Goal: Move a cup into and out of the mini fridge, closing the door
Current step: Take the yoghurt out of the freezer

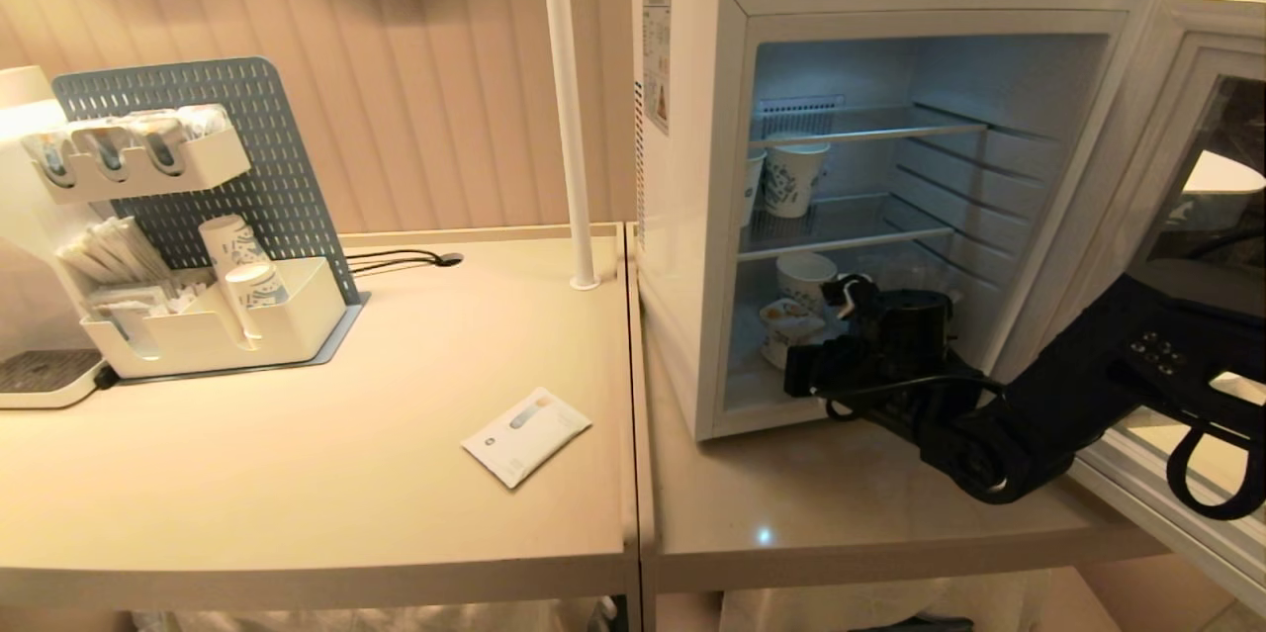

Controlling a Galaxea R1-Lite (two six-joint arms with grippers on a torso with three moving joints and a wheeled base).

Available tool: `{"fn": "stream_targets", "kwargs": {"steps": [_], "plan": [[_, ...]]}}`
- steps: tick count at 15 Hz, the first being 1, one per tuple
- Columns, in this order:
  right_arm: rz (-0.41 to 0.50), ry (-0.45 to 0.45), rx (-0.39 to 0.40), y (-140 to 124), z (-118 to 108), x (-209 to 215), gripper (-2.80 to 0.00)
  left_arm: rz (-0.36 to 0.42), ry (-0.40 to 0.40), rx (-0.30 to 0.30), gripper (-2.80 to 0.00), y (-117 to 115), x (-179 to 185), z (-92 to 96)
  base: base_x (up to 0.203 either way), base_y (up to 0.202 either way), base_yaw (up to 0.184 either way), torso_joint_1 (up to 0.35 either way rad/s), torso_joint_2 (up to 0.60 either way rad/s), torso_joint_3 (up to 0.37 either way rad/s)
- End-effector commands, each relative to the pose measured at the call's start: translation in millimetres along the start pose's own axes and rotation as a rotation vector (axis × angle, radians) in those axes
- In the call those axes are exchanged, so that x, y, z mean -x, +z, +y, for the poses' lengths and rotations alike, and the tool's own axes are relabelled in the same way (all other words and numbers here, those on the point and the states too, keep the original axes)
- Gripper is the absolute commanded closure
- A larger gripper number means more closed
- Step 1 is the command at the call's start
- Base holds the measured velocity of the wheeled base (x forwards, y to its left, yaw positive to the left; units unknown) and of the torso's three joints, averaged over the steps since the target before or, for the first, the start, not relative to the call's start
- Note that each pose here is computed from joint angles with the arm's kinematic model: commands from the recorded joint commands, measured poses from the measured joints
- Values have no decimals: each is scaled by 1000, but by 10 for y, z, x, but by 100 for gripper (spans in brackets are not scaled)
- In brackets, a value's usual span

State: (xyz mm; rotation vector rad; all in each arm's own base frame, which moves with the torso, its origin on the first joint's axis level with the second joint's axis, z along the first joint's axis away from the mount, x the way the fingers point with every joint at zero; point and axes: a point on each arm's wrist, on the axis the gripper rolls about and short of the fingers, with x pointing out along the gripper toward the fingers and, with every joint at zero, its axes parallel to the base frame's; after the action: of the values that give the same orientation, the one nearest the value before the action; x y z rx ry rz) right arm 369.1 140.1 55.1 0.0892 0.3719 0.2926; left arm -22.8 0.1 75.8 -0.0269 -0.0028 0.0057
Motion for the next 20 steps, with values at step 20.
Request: {"fn": "stream_targets", "kwargs": {"steps": [20], "plan": [[-220, -250, 31, 312, -39, 1987, 0, 1, 0, 1, 0, 1, -1, 0, 0, 0, 0, 0, 0, 0]]}}
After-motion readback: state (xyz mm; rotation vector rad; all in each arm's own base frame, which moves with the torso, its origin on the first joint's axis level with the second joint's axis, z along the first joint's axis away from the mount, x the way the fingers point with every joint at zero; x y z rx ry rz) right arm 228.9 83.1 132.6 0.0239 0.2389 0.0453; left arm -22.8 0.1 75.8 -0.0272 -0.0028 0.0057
